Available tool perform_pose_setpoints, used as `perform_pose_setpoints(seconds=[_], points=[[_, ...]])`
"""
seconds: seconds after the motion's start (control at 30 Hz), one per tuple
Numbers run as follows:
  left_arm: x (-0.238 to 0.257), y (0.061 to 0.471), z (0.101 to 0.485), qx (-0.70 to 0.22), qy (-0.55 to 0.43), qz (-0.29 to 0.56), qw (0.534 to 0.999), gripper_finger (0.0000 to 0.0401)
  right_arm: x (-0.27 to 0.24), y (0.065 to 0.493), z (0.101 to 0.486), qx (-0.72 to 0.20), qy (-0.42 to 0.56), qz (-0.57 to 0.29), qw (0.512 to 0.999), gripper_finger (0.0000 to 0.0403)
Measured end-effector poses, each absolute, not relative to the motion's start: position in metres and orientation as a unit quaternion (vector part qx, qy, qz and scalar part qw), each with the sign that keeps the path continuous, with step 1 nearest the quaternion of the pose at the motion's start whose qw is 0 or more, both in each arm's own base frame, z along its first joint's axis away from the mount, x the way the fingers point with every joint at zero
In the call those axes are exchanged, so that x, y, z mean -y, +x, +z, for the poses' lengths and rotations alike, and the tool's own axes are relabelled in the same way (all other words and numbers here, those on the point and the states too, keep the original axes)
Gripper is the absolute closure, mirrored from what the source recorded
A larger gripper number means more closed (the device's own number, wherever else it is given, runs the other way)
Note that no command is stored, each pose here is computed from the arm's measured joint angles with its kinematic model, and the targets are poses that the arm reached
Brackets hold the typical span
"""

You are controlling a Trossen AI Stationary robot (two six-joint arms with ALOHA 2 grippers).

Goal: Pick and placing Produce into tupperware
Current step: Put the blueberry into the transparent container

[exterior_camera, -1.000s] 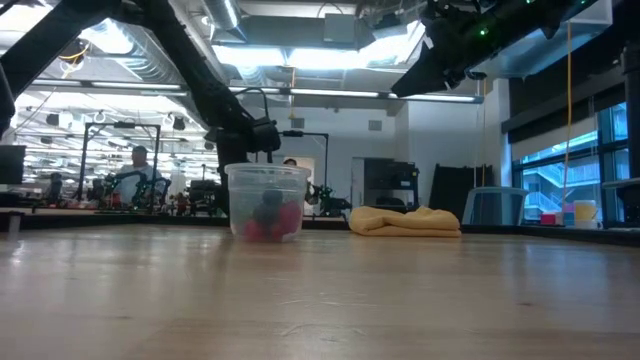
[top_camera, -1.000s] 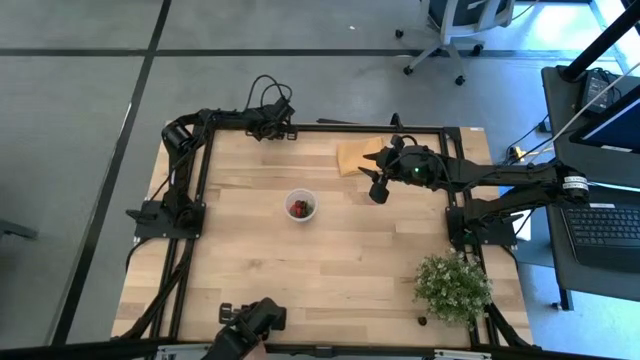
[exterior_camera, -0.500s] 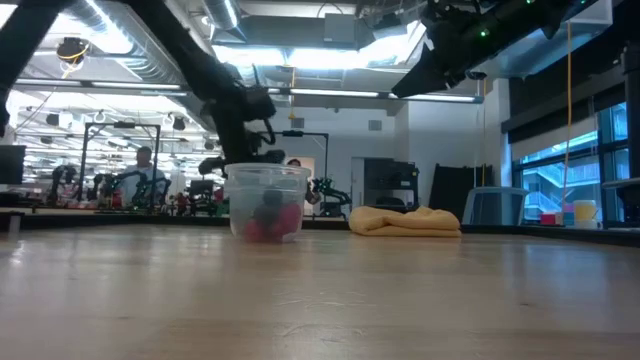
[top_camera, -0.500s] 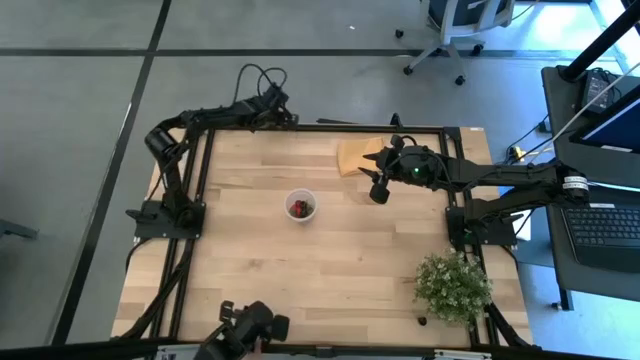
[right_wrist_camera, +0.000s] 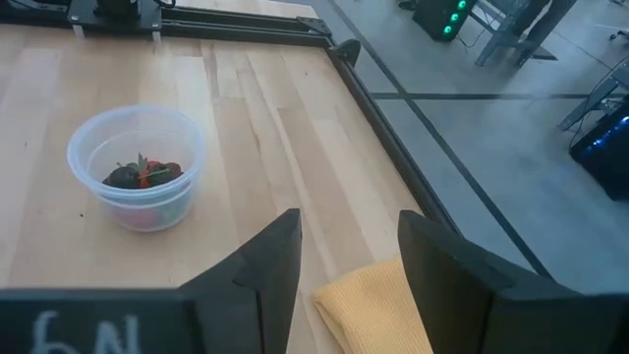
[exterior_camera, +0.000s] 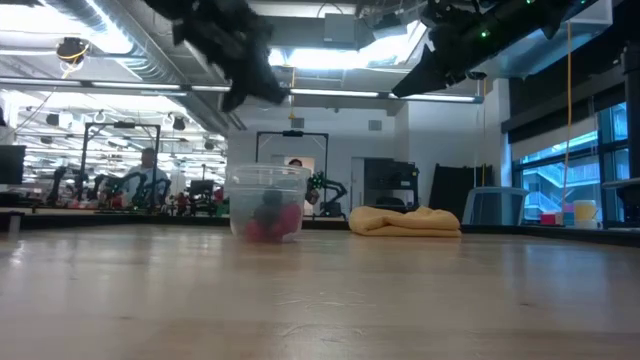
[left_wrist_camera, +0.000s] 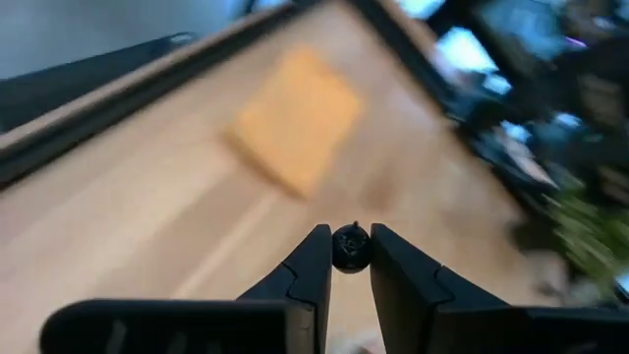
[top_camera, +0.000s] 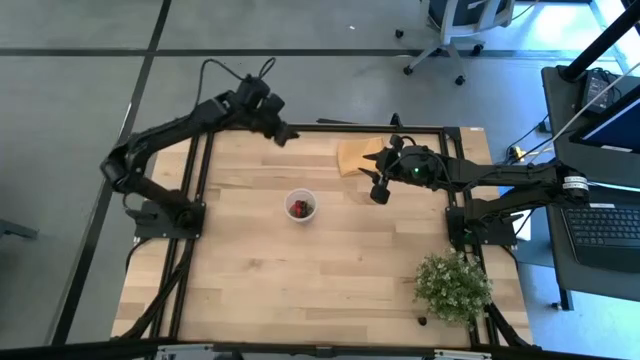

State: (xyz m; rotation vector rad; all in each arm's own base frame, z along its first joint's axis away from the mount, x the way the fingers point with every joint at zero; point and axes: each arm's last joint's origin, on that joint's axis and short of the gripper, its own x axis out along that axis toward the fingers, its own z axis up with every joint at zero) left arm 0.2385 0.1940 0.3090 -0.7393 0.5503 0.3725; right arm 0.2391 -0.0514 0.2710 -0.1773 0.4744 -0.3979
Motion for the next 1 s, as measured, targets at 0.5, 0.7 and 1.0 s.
perform_pose_setpoints(seconds=[0.5,0.7,1.0], points=[[-0.064,0.264,0.337,-0.322,-0.157,-0.009,0.934,0.0349,0.051,0.240,0.272,-0.211,-0.008,-0.213,0.954,0.0229],[-0.037,0.275,0.312,-0.417,-0.121,0.018,0.900,0.0348,0.051,0.240,0.272,-0.199,0.039,-0.223,0.953,0.0229],[-0.025,0.304,0.268,-0.498,-0.095,0.035,0.861,0.0347,0.051,0.240,0.272,-0.188,0.091,-0.233,0.950,0.0229]])
